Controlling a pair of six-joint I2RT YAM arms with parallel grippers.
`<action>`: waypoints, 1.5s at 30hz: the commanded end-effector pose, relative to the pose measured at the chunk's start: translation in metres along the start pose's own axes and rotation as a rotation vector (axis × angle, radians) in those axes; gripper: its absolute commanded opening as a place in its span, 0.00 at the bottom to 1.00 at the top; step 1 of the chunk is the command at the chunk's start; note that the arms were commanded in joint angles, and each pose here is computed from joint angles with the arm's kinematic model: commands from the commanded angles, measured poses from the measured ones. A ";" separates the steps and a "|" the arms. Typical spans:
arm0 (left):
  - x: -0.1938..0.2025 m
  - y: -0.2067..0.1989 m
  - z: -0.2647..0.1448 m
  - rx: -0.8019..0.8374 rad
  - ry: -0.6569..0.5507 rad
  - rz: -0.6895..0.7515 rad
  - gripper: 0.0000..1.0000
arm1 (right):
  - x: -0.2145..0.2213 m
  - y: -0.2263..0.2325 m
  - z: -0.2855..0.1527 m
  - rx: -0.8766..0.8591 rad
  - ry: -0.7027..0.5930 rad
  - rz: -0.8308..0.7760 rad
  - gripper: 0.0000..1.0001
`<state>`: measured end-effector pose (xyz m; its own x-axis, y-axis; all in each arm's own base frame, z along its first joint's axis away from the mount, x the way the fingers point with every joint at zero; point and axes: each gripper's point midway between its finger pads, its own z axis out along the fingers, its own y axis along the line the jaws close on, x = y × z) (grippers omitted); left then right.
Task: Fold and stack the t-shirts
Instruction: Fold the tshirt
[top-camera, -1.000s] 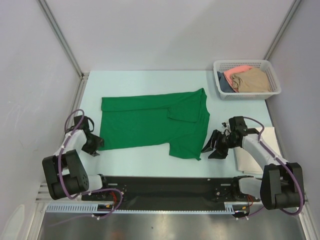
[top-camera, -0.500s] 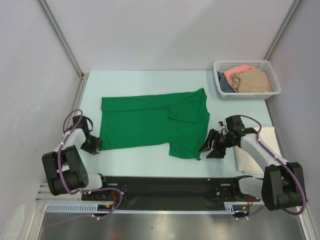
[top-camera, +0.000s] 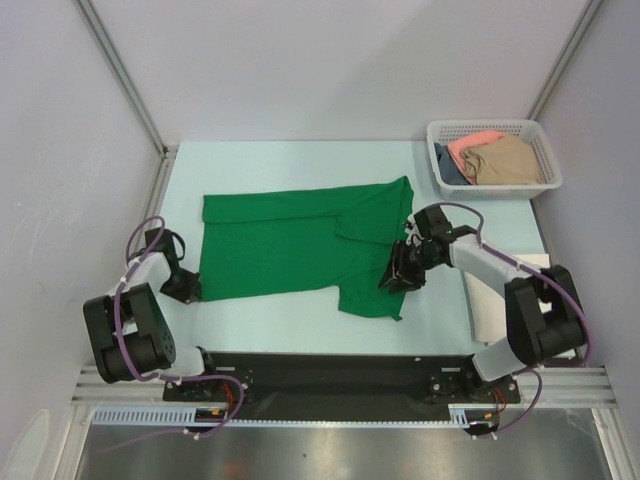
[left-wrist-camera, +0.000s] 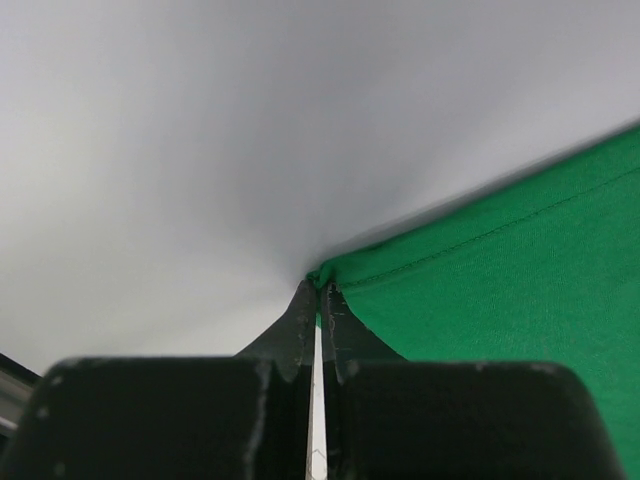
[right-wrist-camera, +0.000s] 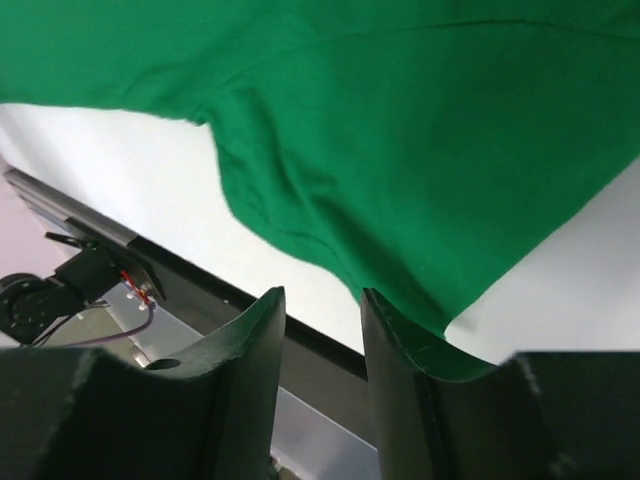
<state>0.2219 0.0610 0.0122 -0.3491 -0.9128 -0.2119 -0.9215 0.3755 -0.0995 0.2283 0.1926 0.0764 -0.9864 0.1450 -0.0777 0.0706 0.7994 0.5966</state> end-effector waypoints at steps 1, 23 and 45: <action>-0.015 -0.007 0.001 0.026 -0.052 0.005 0.00 | -0.010 -0.002 0.017 0.044 0.004 -0.019 0.41; -0.017 -0.016 -0.004 0.081 -0.051 0.075 0.00 | 0.059 0.005 0.091 0.269 0.109 -0.222 0.25; -0.007 -0.021 -0.005 0.143 -0.024 0.087 0.00 | 0.048 -0.002 0.001 -0.107 -0.031 0.293 0.50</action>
<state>0.2384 0.0579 0.0151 -0.4270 -0.8748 -0.2291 -0.8660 0.4685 -0.1751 0.1931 0.1863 0.0642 -0.9423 0.3343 -0.0200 0.2581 0.7630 0.5927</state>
